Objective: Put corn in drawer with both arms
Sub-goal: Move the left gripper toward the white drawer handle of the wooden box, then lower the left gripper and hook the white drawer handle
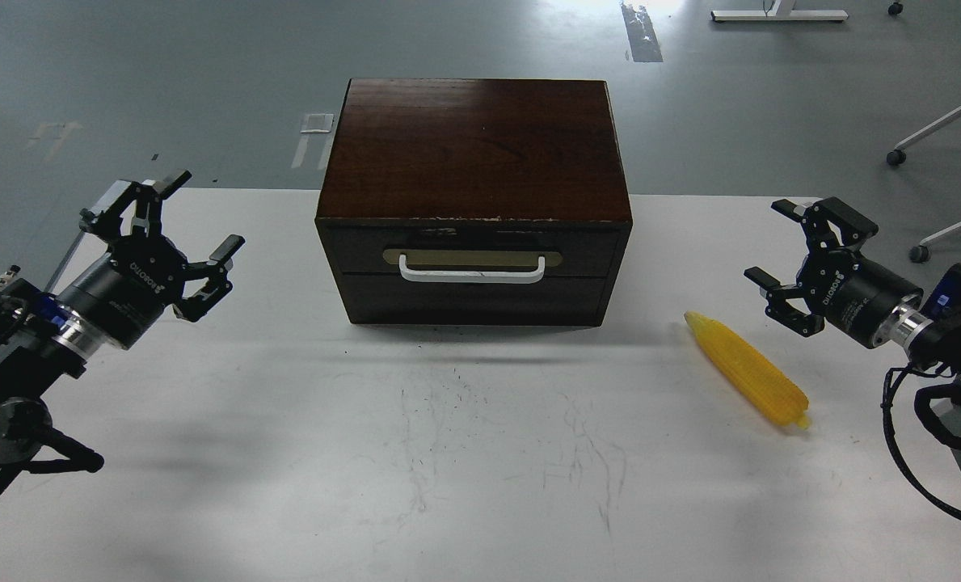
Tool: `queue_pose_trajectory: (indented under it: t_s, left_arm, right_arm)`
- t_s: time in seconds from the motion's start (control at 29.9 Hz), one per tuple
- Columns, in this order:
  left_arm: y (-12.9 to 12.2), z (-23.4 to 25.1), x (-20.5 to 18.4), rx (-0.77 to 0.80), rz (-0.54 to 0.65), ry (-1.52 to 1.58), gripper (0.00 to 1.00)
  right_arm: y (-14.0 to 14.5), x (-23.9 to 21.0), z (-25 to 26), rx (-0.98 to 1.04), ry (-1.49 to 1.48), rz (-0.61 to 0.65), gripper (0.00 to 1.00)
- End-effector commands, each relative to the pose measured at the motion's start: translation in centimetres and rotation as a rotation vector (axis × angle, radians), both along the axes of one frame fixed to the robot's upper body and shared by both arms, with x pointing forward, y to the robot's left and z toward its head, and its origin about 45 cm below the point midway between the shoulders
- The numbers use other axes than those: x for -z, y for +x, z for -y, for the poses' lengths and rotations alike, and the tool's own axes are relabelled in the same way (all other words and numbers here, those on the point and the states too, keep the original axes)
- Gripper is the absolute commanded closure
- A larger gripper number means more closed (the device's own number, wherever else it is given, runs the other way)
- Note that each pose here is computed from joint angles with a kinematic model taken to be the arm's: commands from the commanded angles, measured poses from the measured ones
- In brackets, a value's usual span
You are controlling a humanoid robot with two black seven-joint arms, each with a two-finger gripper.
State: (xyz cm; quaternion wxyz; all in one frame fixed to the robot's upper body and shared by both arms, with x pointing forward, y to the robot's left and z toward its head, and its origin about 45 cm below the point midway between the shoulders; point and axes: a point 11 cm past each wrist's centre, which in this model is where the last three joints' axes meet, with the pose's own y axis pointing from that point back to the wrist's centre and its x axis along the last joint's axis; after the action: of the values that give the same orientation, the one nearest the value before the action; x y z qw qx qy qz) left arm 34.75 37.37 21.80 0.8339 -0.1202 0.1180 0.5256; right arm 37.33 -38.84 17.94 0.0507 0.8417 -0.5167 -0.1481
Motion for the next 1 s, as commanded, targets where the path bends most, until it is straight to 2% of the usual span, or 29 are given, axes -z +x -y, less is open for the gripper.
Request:
queue_pose_trajectory:
  t_s: [0.0, 0.2, 0.33, 0.47, 0.67, 0.74, 0.77, 0.84, 0.97]
  left_arm:
    - [1.4, -2.2, -3.9, -0.030, 0.100, 0.052, 0.01]
    - [3.3, -2.2, -10.4, 0.049, 0.279, 0.294, 0.01]
    - [3.7, 2.3, -13.7, 0.222, 0.440, 0.549, 0.01]
    - [1.7, 9.6, -16.0, 0.463, 0.678, 0.858, 0.01]
    - [0.6, 18.4, -15.3, 0.708, 0.943, 1.175, 0.01]
    - [0.6, 21.7, -14.5, 0.846, 1.023, 1.319, 0.01]
    - [0.6, 21.7, -14.5, 0.847, 1.023, 1.320, 0.01]
    - [0.7, 24.6, -13.7, 0.969, 1.079, 1.423, 0.01]
    - [1.3, 26.8, -12.0, 1.105, 1.126, 1.598, 0.01]
  right_arm:
    - [0.1, -0.2, 0.2, 0.005, -0.003, 0.005, 0.00]
    - [0.2, -0.6, 0.5, 0.012, -0.002, 0.015, 0.00]
    - [0.3, -1.0, 0.8, 0.019, -0.003, 0.023, 0.00]
    - [0.4, -1.3, 1.1, 0.025, -0.003, 0.031, 0.00]
    - [0.3, -1.2, 1.3, 0.029, -0.007, 0.029, 0.00]
    - [0.3, -1.3, 1.4, 0.031, -0.007, 0.030, 0.00]
    - [0.3, -1.3, 1.4, 0.031, -0.007, 0.030, 0.00]
    - [0.4, -1.3, 1.4, 0.031, -0.006, 0.031, 0.00]
    - [0.4, -1.4, 1.4, 0.032, -0.005, 0.034, 0.00]
